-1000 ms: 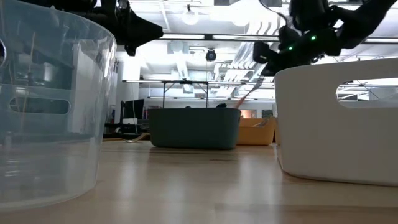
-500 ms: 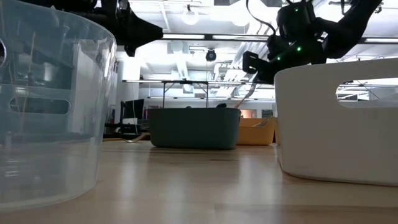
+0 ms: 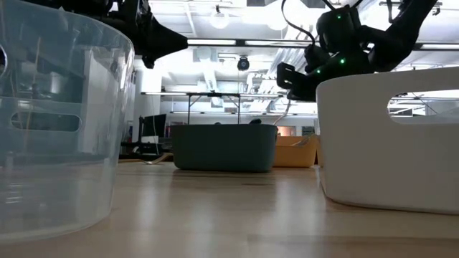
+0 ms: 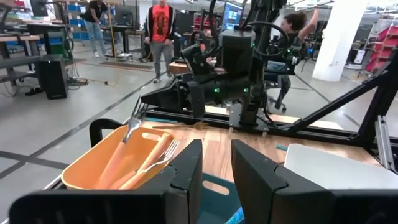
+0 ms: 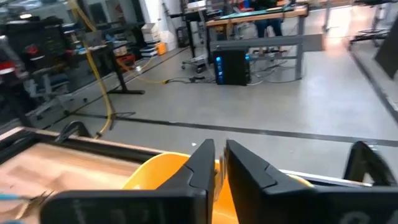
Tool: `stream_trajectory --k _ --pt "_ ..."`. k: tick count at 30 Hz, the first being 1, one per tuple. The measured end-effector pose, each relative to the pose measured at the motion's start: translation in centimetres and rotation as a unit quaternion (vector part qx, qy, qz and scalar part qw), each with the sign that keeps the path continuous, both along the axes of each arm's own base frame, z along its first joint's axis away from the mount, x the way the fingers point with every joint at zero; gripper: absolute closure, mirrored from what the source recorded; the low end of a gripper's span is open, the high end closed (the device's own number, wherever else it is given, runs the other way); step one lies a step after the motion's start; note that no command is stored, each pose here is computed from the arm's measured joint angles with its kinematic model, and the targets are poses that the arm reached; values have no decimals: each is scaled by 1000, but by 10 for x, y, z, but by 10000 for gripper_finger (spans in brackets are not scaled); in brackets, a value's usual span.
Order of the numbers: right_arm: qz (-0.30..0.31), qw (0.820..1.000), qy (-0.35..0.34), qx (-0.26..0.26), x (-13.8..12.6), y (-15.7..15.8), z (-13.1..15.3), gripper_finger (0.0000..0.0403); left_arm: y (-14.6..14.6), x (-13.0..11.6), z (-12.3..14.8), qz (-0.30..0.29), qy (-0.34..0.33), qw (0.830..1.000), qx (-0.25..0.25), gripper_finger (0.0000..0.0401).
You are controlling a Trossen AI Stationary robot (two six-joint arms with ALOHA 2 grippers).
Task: Sort silverware by color (type)
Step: Put the light orange fork into the yellow bin, then put the gold fork into the transparent bin
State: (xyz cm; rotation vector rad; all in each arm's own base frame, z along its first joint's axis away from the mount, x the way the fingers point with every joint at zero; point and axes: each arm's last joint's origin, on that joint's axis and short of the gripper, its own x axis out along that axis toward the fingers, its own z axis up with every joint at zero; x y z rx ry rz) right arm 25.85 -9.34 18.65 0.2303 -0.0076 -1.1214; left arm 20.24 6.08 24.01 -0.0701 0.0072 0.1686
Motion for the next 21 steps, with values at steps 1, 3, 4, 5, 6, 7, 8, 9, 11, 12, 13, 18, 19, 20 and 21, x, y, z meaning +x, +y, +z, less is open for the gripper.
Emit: stream_trajectory --k 1,3,4,5,6,7,8,9,11,12,13,18,19,20,21 --pt "3 1000 1 -1 0 0 1 359 0 0 0 0 0 1000 0 325" --pt "7 1000 4 -3 0 0 1 341 0 0 0 0 0 1000 0 325" --pt "8 1000 9 -6 0 0 2 330 0 0 0 0 0 1000 0 325" --pt "8 1000 11 -9 -1 0 3 319 0 0 0 0 0 1000 0 325" --pt "9 1000 11 -12 -1 1 5 306 0 0 0 0 0 1000 0 325" --pt "10 1000 11 -14 -2 1 8 293 0 0 0 0 0 1000 0 325" --pt "10 1000 11 -17 -4 1 10 280 0 0 0 0 0 1000 0 325" --pt "11 1000 11 -21 -5 2 14 268 0 0 0 0 0 1000 0 325" --pt "22 999 18 -31 -9 3 22 244 0 0 0 0 0 1000 0 325" --pt "30 999 20 -37 -11 4 27 234 0 0 0 0 0 1000 0 325" --pt "39 998 20 -40 -13 5 31 225 0 0 0 0 0 1000 -1 325" --pt "125 991 33 -28 -29 13 49 198 0 0 0 0 0 1000 -3 325" --pt "146 989 34 -19 -31 15 50 196 0 0 0 0 0 1000 -5 325" --pt "168 985 36 -10 -35 17 52 195 0 0 0 0 0 1000 -5 325" --pt "193 980 41 1 -37 19 52 195 0 0 0 0 0 1000 -5 325"
